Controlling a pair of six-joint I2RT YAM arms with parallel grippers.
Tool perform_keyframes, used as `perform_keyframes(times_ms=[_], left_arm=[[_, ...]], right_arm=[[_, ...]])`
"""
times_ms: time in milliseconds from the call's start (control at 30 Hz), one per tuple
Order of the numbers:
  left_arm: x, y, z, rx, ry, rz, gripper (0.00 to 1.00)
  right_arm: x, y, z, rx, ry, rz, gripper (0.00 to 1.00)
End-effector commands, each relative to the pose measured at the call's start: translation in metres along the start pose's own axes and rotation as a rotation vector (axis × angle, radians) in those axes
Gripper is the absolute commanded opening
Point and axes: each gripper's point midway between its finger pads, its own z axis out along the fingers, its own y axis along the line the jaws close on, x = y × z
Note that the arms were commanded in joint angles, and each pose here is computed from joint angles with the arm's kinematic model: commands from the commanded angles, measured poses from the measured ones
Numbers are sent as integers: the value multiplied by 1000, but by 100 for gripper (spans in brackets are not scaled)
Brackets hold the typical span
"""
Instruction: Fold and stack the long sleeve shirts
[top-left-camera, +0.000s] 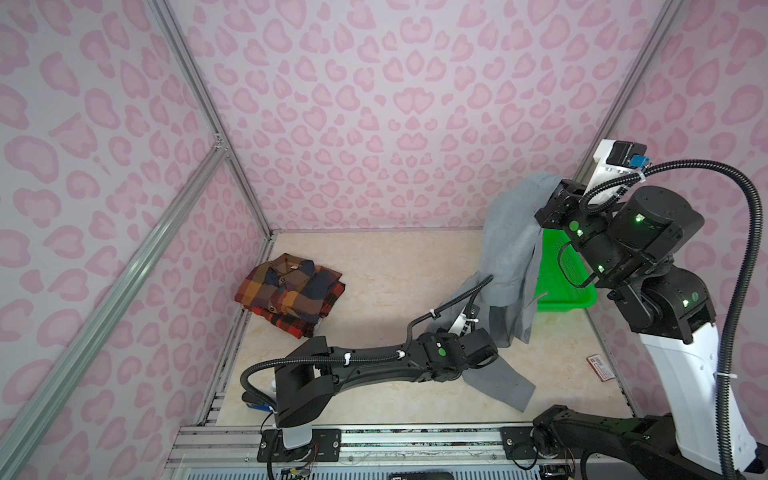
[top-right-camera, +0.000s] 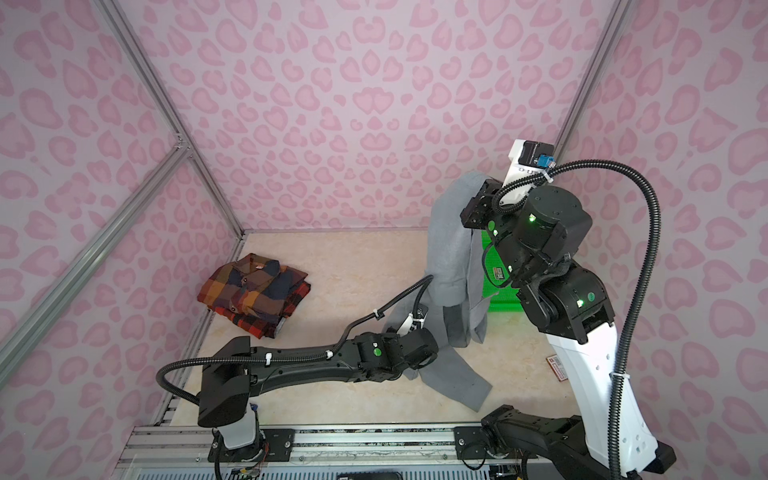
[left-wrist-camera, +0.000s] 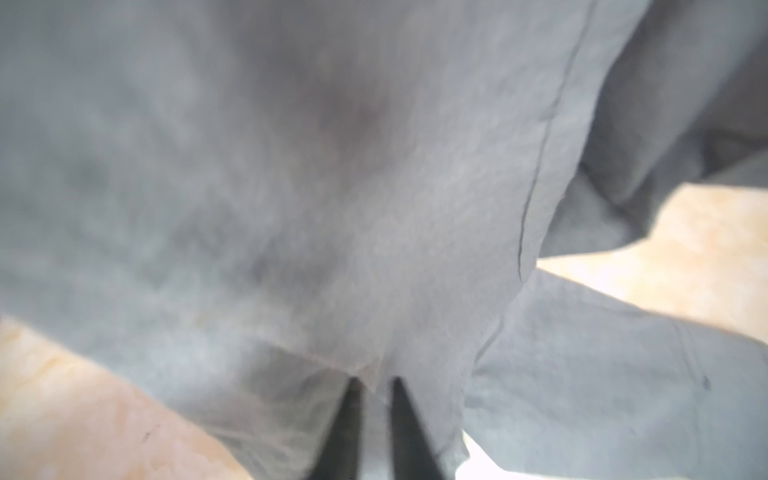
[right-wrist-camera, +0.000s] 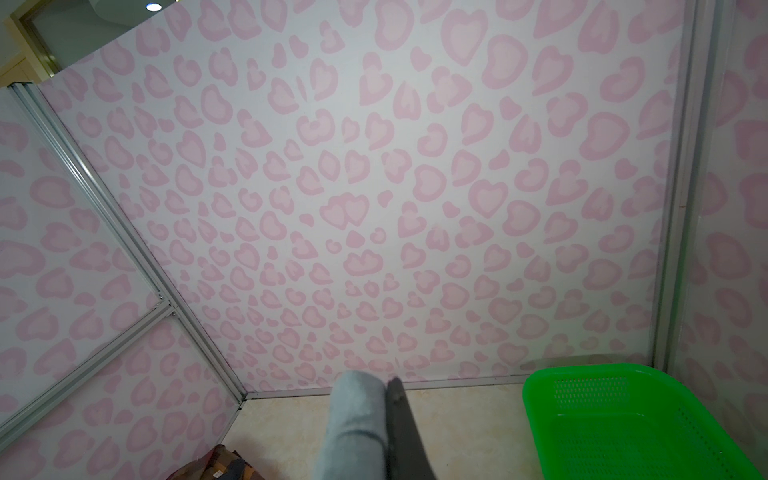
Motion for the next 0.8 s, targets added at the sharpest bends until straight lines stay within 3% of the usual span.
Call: perform_keyframes(times_ms=[0, 67, 133, 167, 300, 500, 667, 767], left_arm=[[0, -38, -17, 175, -55, 105, 63], [8, -46, -19, 164, -61, 198, 77], [15, -55, -16, 168, -62, 271, 85], [20, -61, -13, 166, -64, 308, 98], [35, -72, 7, 68, -55, 452, 97], [31, -61, 33, -140, -89, 520, 97], [17, -46, 44, -291, -119, 502, 100], [11, -28, 52, -337, -98, 465, 87]], right_arm=[[-3, 2, 5, -2, -11, 2, 0], [-2, 4, 8, -3, 3, 3, 0], [-2, 6, 10, -8, 12, 8, 0], [-3, 7, 10, -11, 12, 13, 0], [-6, 9, 8, -22, 14, 21, 0], [-11, 10, 0, -32, 9, 31, 0], [-14, 11, -6, -51, 2, 47, 0], [-18, 11, -12, -58, -8, 54, 0]])
